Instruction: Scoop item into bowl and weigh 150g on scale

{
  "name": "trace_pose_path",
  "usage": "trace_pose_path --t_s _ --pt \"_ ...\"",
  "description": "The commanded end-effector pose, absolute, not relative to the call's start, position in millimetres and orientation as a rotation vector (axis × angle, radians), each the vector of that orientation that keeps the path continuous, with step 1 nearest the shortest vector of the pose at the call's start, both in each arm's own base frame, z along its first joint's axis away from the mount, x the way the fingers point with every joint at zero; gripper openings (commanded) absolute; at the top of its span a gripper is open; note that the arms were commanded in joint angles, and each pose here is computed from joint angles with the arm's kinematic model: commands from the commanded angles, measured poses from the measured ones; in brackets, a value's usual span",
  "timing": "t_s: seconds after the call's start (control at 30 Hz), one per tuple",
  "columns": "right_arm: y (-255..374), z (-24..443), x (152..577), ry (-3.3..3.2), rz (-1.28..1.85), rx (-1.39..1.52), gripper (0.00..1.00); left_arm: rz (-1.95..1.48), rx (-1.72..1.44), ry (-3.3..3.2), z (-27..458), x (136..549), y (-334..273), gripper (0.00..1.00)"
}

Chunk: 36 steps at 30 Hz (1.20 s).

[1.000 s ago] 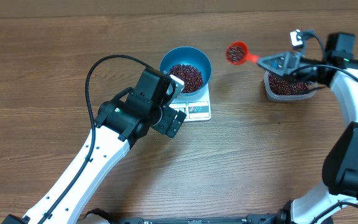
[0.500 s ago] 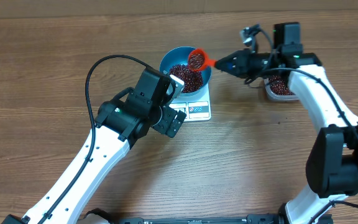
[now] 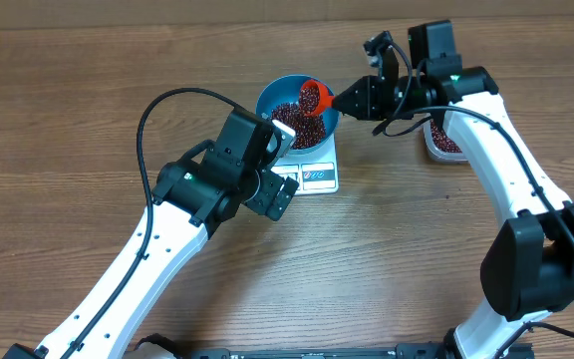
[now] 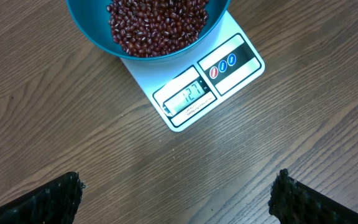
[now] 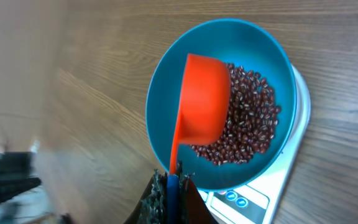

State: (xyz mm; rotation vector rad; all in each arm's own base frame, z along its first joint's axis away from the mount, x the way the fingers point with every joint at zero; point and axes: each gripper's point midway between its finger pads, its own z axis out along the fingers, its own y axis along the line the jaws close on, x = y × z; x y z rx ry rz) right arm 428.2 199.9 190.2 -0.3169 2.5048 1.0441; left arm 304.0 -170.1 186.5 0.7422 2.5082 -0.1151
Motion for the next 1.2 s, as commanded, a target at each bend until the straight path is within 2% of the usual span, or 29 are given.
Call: trace_pose_path --t_s 0.0,0.73,1.17 --pt "201 201 438 2.475 0.867 -0.41 0.04 -0.128 0.755 2.477 196 303 -171 1.0" --pt "202 196 433 2.513 0.827 -0.408 0.04 -0.127 0.756 2.476 196 303 -171 1.0" --pt "213 188 424 2.509 0.717 -0.575 0.04 -0.127 0.756 2.476 196 303 -171 1.0"
